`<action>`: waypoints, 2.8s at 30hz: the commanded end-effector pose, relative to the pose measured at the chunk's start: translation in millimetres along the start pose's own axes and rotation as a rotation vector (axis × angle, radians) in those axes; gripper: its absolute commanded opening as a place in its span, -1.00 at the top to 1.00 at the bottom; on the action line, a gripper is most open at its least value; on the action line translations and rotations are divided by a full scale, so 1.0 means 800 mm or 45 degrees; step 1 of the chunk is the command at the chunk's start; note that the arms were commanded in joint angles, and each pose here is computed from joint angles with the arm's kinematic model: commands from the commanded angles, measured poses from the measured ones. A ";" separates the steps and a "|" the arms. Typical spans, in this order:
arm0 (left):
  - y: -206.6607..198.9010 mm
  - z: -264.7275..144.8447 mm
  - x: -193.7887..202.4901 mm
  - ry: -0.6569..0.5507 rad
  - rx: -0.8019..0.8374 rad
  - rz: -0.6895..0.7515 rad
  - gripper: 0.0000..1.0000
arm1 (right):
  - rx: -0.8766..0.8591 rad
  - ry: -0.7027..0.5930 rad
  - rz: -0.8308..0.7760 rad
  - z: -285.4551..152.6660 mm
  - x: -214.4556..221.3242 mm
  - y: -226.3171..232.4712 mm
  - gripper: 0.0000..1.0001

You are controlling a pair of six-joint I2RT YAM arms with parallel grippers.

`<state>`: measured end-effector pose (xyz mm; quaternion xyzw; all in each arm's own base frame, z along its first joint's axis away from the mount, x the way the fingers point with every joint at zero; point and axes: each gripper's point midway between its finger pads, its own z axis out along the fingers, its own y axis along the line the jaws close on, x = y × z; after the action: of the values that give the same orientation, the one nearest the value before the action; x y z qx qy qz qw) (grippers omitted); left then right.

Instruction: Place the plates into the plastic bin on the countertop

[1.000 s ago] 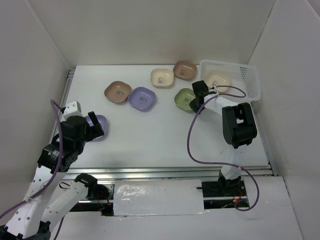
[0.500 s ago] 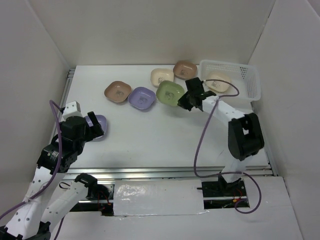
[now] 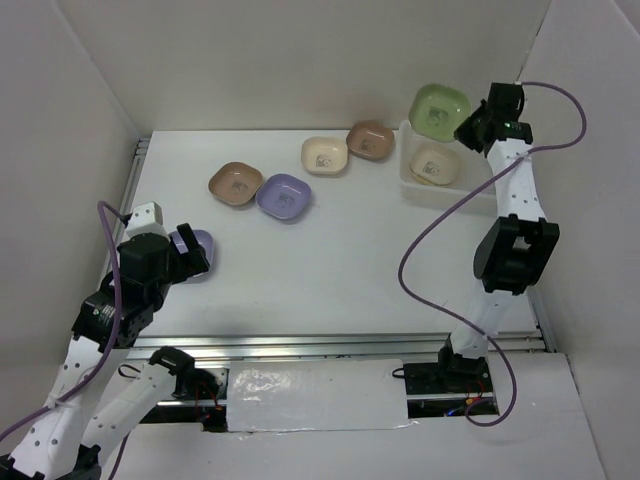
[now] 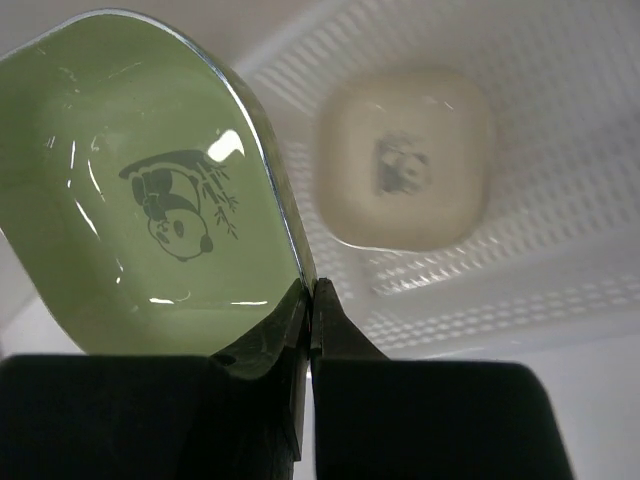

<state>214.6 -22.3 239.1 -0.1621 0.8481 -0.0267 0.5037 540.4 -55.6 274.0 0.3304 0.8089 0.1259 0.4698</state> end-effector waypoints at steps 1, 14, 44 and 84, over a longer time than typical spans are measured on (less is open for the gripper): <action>-0.006 0.000 -0.011 -0.040 0.030 0.002 -0.99 | 0.049 0.167 -0.129 0.020 0.039 -0.036 1.00; -0.021 0.006 -0.004 -0.001 0.101 0.047 -0.99 | 0.339 0.198 0.052 0.093 0.071 -0.130 0.37; -0.012 0.007 -0.006 -0.007 0.043 0.029 -0.99 | -0.198 0.526 -0.045 0.003 0.452 0.239 -0.79; -0.016 -0.006 -0.010 -0.053 0.115 0.014 -0.99 | -0.178 0.378 -0.079 -0.029 0.278 0.175 1.00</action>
<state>212.6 -29.7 242.2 -0.1419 0.8466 -0.0486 0.5107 466.6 266.3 92.5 0.2493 0.9181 0.1756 0.2533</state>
